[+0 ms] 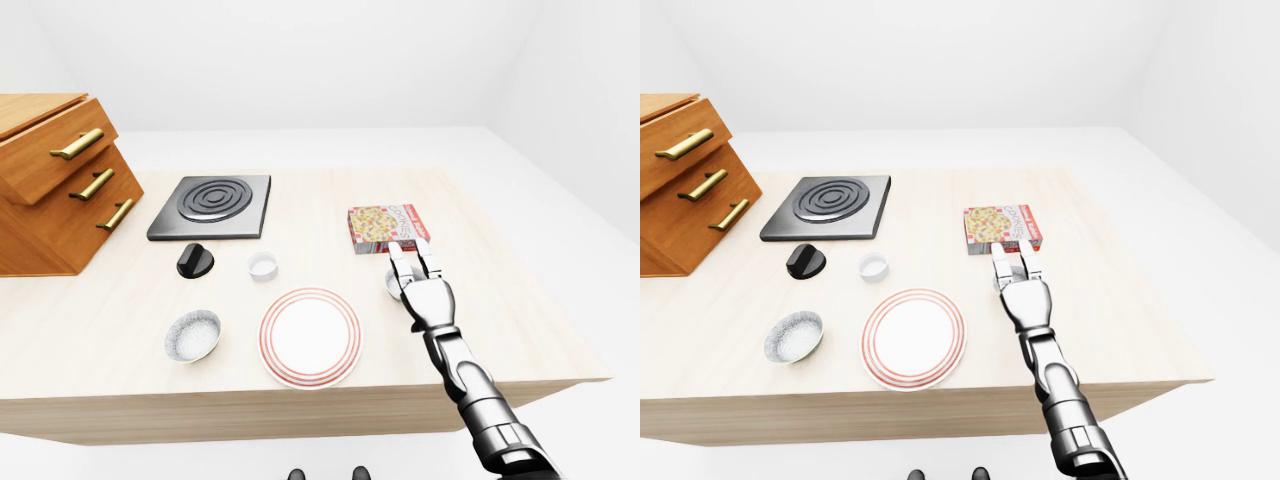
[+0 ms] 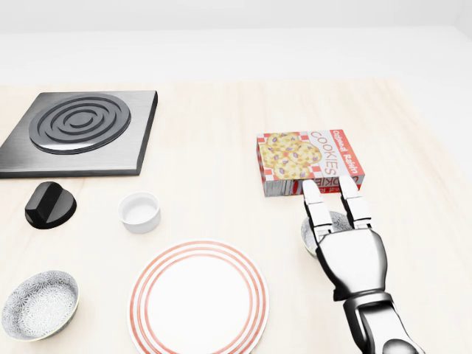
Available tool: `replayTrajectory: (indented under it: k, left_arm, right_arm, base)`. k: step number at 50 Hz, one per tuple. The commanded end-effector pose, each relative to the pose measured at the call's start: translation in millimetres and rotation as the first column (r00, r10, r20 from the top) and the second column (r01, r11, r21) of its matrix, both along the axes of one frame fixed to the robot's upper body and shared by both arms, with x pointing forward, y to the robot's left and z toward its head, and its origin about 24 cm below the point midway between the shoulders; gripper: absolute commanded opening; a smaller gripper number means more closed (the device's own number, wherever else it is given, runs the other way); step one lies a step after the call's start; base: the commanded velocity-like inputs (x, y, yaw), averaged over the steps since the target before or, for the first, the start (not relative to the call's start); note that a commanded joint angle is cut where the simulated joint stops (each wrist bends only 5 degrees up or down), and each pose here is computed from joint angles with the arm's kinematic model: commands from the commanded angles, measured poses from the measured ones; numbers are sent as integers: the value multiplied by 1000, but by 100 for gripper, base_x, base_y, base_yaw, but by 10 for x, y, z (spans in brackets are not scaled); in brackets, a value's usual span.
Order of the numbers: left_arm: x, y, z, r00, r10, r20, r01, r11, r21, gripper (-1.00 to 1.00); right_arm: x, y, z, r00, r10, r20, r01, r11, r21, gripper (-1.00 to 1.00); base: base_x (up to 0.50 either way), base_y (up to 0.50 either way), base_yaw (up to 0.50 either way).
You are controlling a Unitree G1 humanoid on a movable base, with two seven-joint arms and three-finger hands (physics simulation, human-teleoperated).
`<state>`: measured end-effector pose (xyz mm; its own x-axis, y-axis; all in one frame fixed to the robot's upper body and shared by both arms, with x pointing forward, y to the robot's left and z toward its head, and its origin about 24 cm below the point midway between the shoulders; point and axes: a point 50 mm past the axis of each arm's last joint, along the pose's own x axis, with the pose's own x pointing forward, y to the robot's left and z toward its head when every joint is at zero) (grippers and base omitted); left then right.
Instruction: Pick the akita bowl next to the plate and place it on the plate.
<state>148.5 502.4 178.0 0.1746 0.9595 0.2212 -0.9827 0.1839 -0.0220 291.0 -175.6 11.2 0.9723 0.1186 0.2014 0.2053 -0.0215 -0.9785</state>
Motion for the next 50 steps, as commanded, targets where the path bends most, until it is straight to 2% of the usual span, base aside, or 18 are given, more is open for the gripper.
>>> replayTrajectory:
  k: [1, 21, 45, 46, 47, 48, 50]
  left_arm:
    - [14, -1, -23, 1000, -3, -4, 3, 1000, -9, 100]
    - [2, -4, 0, 1000, -1, 5, 1, 1000, -1, 100]
    - [16, -9, -6, 1000, -6, 4, 6, 1000, -3, 100]
    - [15, -11, -3, 1000, -6, 6, 7, 1000, -2, 100]
    - [15, -12, -3, 1000, -7, 6, 7, 1000, -1, 100]
    - [15, -12, -5, 1000, -7, 6, 7, 1000, -2, 100]
    - [22, -14, -8, 1000, -9, 6, 9, 1000, -4, 100]
  right_arm:
    - [89, -41, -7, 1000, -13, -23, 13, 1000, -2, 100]
    - [182, 18, -57, 998, 2, -69, -3, 1000, -15, 100]
    - [257, -10, -187, 985, -21, -169, 19, 1000, -19, 100]
    - [255, -14, -197, 984, -24, -175, 21, 1000, -17, -41]
    - [255, -14, -198, 984, -24, -176, 22, 1000, -17, -41]
    - [253, -13, -204, 984, -24, -179, 21, 1000, -18, -95]
    - [255, -14, -216, 982, -24, -188, 20, 1000, -23, -100]
  base:
    - [0, 0, 0]
    - [0, 0, 0]
    - [0, 0, 0]
    - [0, 0, 0]
    - [0, 0, 0]
    - [0, 0, 0]
    - [0, 0, 0]
